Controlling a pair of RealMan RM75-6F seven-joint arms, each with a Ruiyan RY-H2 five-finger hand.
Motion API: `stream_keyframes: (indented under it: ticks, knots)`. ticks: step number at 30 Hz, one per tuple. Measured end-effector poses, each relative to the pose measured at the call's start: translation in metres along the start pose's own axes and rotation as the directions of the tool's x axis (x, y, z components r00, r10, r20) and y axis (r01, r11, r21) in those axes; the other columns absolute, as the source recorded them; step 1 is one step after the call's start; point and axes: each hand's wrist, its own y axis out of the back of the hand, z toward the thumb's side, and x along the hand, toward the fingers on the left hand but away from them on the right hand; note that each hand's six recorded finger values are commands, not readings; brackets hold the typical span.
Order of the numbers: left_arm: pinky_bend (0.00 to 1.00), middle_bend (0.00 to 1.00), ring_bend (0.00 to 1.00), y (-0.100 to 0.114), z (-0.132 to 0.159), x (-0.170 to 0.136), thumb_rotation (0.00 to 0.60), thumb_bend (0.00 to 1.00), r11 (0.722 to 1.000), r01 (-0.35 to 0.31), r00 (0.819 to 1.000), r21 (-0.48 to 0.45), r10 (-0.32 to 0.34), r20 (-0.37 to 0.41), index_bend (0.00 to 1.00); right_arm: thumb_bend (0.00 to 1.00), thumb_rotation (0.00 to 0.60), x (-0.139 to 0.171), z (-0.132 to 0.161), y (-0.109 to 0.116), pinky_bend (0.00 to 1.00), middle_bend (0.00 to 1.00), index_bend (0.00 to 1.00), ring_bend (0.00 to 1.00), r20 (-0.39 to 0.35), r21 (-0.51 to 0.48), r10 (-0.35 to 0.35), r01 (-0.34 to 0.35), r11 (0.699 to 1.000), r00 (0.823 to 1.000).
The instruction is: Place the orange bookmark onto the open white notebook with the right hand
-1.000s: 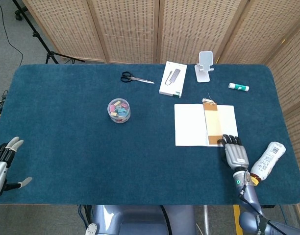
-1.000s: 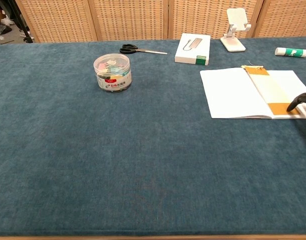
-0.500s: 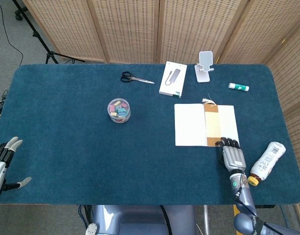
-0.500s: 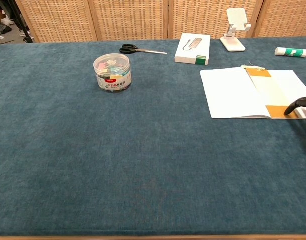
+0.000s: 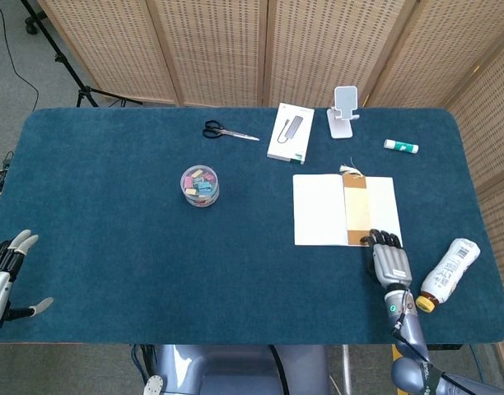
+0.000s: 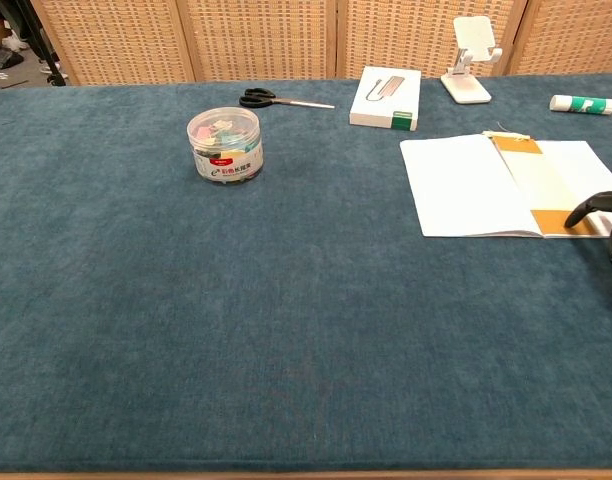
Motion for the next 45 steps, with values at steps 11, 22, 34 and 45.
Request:
stream_keyframes:
  ticks: [11, 22, 34, 45]
  knots:
    - [0.0, 0.0, 0.0, 0.0012, -0.001, -0.0003, 0.6, 0.0, 1.0, -0.002, 1.0, -0.003, 0.002, 0.0, 0.0, 1.0, 0.6, -0.0014, 0.0042, 0.0002, 0.0, 0.1, 0.23, 0.0, -0.002, 0.006, -0.005, 0.005, 1.0, 1.0]
    - [0.0, 0.0, 0.0, -0.0001, -0.0001, -0.0005, 0.6, 0.0, 1.0, 0.001, 1.0, -0.001, -0.001, 0.0, 0.0, 1.0, 0.6, -0.0013, 0.0045, -0.001, 0.0, 0.1, 0.23, 0.0, 0.0, -0.002, -0.004, 0.004, 1.0, 1.0]
    - [0.0, 0.0, 0.0, 0.0006, -0.0005, -0.0005, 0.6, 0.0, 1.0, 0.0, 1.0, -0.003, 0.0, 0.0, 0.0, 1.0, 0.6, 0.0012, 0.0041, -0.0058, 0.0, 0.1, 0.23, 0.0, 0.001, 0.006, 0.01, -0.01, 1.0, 1.0]
    - [0.0, 0.0, 0.0, 0.0, 0.0, -0.0008, 0.6, 0.0, 1.0, 0.001, 1.0, -0.002, -0.001, 0.002, 0.0, 1.0, 0.6, 0.0016, 0.0054, -0.0057, 0.0, 0.1, 0.23, 0.0, 0.0, -0.006, 0.01, -0.01, 1.0, 1.0]
